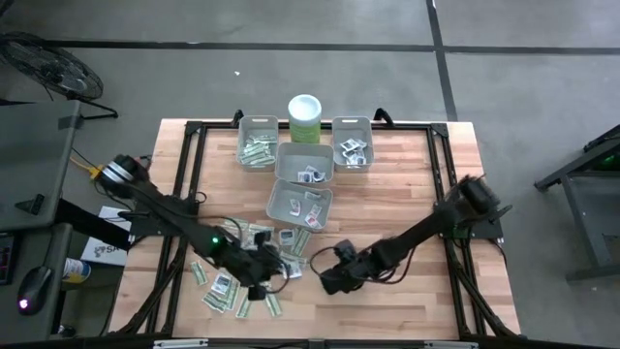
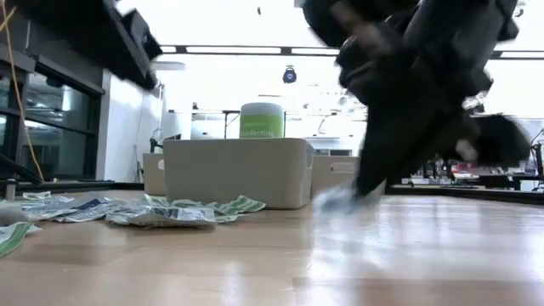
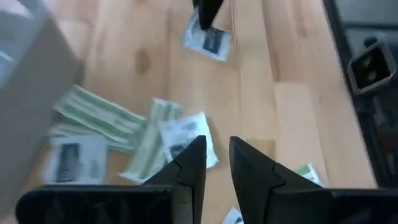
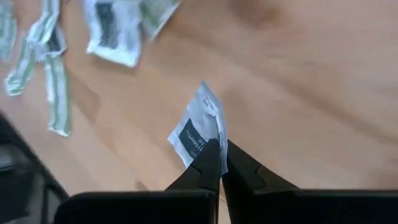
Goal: Pick & Place First Aid Supplies
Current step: Put the towelette pack into the right bin
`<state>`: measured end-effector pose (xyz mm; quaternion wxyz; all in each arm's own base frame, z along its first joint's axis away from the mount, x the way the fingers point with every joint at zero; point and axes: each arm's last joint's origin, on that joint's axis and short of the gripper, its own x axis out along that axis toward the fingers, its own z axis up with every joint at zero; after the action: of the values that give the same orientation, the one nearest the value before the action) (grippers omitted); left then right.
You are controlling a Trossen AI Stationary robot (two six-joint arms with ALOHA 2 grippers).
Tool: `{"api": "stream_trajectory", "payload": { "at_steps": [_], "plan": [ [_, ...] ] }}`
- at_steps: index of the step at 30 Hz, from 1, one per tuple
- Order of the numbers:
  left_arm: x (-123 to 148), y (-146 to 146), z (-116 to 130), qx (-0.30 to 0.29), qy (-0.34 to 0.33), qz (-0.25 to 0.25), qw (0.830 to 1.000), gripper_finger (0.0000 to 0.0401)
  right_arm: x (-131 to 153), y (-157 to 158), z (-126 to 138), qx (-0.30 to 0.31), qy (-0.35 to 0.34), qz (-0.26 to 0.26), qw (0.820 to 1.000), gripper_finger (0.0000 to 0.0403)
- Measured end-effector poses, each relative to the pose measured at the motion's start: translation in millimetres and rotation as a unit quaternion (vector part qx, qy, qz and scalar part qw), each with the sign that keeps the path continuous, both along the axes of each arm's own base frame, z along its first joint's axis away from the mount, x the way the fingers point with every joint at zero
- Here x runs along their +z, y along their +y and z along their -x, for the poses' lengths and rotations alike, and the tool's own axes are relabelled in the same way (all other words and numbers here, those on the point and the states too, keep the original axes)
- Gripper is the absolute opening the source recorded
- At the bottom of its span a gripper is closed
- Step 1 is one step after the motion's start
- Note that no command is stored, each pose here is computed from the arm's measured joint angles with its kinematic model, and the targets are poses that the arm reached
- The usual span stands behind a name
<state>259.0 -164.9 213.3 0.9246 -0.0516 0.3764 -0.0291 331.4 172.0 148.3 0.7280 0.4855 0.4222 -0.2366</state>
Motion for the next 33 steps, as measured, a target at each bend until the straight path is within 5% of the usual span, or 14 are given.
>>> {"api": "stream_trajectory", "payload": {
  "at_steps": [8, 19, 33],
  "plan": [
    [41.6, 19.0, 20.7, 0.049, -0.064, -0.016, 0.997, 0.0071, 69.6, -49.3, 39.9, 0.008, 0.054, 0.092, 0.994, 0.0000],
    [67.4, 23.8, 23.1, 0.092, -0.153, 0.014, 0.984, 0.0071, 146.1, -172.6, 87.1, 0.027, 0.062, 0.244, 0.967, 0.0000],
    [77.9, 39.4, 11.0, 0.205, -0.222, 0.031, 0.953, 0.0071, 128.1, -317.9, 82.0, 0.090, 0.090, 0.328, 0.936, 0.0000]
  ]
}}
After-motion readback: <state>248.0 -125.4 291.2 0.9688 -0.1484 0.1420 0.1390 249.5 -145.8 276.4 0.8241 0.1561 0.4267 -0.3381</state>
